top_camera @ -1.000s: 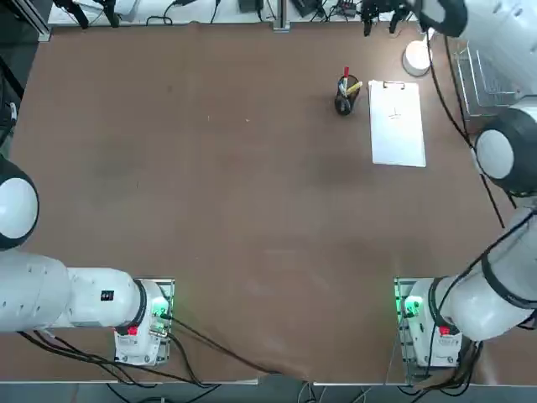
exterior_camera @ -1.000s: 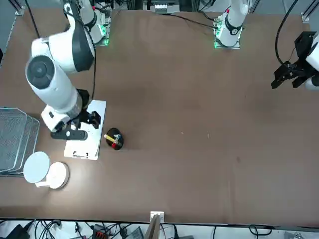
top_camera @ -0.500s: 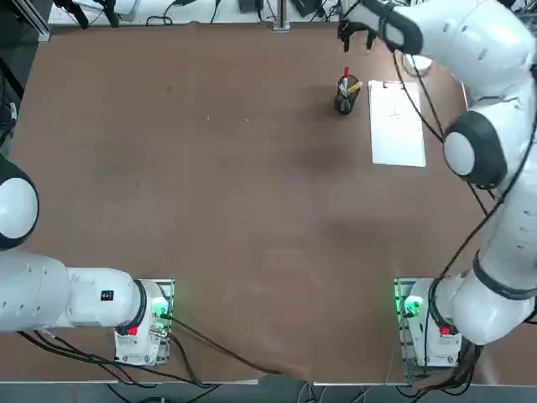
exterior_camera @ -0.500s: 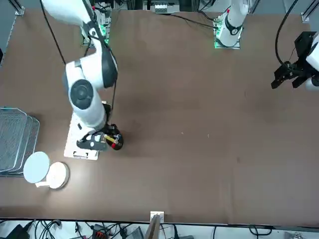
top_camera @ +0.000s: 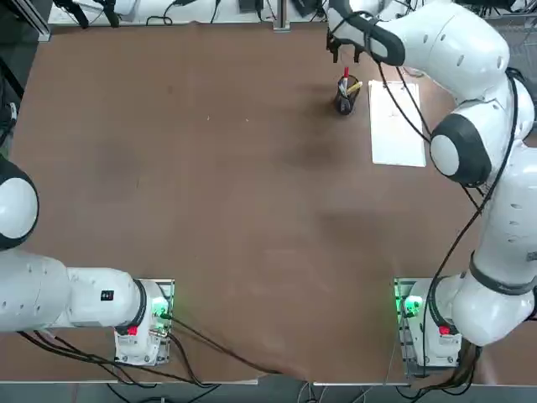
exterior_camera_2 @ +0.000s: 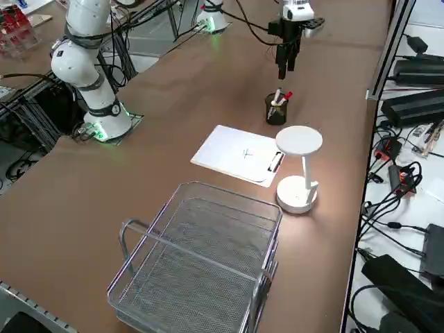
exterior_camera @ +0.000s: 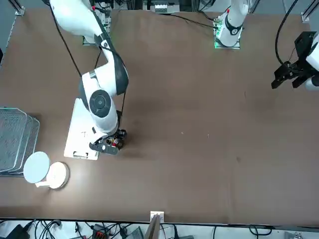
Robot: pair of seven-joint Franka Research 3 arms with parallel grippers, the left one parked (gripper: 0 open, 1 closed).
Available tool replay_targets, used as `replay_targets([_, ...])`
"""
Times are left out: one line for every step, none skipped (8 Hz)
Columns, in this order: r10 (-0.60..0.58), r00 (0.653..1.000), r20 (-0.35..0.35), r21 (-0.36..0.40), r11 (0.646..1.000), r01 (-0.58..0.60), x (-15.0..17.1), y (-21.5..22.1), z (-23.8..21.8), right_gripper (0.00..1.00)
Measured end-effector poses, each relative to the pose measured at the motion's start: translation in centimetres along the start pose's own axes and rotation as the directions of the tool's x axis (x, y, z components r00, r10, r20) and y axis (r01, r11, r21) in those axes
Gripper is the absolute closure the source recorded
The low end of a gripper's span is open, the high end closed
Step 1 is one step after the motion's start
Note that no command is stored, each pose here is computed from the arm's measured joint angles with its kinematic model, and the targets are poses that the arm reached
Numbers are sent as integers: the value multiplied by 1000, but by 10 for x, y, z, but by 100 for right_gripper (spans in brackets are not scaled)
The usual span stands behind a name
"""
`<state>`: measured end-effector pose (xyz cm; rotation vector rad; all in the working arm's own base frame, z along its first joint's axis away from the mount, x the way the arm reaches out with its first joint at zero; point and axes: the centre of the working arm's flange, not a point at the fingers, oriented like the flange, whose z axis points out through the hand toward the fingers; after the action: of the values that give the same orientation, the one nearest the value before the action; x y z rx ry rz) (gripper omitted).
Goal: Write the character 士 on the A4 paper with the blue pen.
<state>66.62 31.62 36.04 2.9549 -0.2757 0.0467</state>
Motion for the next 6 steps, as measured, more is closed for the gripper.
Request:
replay_targets([18, 1000, 8, -2, 1000, -18, -1, -3, 6, 11])
replay_targets([35, 999, 18, -4, 999, -35, -5, -9, 13, 12])
replay_targets([44, 999, 28, -7, 999, -44, -8, -14, 20, 15])
replay_targets([50, 998, 33, -9, 999, -50, -9, -17, 27, 17])
replay_targets([52, 998, 34, -9, 999, -52, -8, -19, 35, 22])
replay_targets([50, 998, 34, -17, 999, -50, -9, -20, 45, 23])
